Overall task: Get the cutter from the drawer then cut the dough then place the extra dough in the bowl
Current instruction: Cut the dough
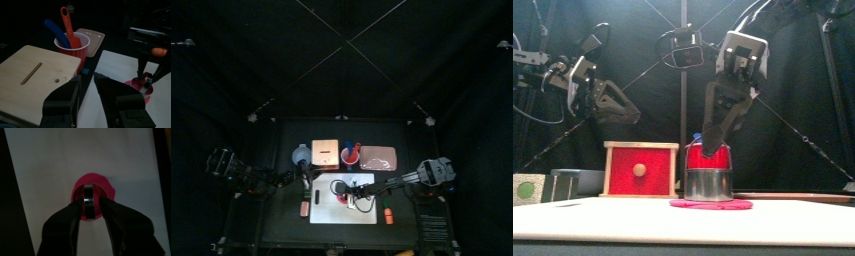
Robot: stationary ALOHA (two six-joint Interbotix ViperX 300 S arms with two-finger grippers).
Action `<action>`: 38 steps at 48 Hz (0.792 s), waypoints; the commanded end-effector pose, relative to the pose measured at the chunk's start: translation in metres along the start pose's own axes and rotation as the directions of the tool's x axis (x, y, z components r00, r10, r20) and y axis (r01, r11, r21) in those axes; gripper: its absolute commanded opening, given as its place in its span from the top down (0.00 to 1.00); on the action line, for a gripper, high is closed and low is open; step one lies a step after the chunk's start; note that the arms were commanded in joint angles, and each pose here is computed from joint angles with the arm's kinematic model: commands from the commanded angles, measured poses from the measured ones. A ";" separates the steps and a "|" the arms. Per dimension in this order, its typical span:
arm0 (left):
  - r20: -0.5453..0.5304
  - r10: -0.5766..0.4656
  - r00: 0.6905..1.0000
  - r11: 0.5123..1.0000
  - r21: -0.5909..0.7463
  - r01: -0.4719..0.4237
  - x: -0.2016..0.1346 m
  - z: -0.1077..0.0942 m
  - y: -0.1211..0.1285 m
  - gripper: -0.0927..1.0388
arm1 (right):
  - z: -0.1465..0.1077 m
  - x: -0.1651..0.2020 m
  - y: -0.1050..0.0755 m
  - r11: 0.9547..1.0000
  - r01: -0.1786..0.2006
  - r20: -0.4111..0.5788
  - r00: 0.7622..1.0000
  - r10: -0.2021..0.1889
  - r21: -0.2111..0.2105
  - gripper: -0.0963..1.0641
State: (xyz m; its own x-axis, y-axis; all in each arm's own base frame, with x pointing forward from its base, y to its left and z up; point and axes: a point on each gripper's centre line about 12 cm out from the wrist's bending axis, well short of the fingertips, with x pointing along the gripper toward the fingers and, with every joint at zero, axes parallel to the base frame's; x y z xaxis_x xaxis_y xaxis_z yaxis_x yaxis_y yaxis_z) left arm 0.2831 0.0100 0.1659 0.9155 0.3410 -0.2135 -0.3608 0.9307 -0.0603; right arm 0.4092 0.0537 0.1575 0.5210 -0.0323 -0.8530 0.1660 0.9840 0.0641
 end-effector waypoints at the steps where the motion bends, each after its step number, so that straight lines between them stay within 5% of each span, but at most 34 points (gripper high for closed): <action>1: 0.019 -0.001 1.000 1.000 -0.008 0.001 0.002 0.006 -0.002 0.31 | 0.011 -0.013 0.000 1.000 -0.010 0.045 0.999 0.010 -0.001 0.15; 9: 0.024 -0.002 1.000 1.000 -0.011 0.003 0.004 0.008 -0.003 0.31 | 0.019 -0.026 0.004 0.999 -0.025 0.100 0.995 0.027 -0.022 0.10; 16: 0.035 -0.003 0.999 1.000 -0.015 0.004 0.005 0.012 -0.005 0.31 | 0.025 -0.042 0.011 0.996 -0.035 0.172 0.984 0.049 -0.086 0.10; 21: 0.040 -0.004 0.999 1.000 -0.017 0.005 0.006 0.014 -0.006 0.31 | 0.027 -0.050 0.014 0.989 -0.031 0.226 0.972 0.064 -0.145 0.10; 26: 0.046 -0.005 0.999 1.000 -0.019 0.005 0.007 0.016 -0.006 0.31 | 0.025 -0.055 0.012 0.978 -0.020 0.273 0.959 0.078 -0.209 0.10; 38: 0.056 -0.008 0.998 1.000 -0.026 0.009 0.009 0.020 -0.008 0.31 | 0.014 -0.065 0.009 0.961 -0.058 0.352 0.923 0.154 -0.269 0.10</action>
State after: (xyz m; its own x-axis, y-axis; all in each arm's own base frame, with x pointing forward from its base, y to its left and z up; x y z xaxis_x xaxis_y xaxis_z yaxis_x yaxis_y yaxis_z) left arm 0.2900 0.0088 0.1728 0.9204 0.3402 -0.1928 -0.3589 0.9306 -0.0714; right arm 0.3922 0.0630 0.2000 0.7498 0.0302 -0.6609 -0.0823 0.9955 -0.0479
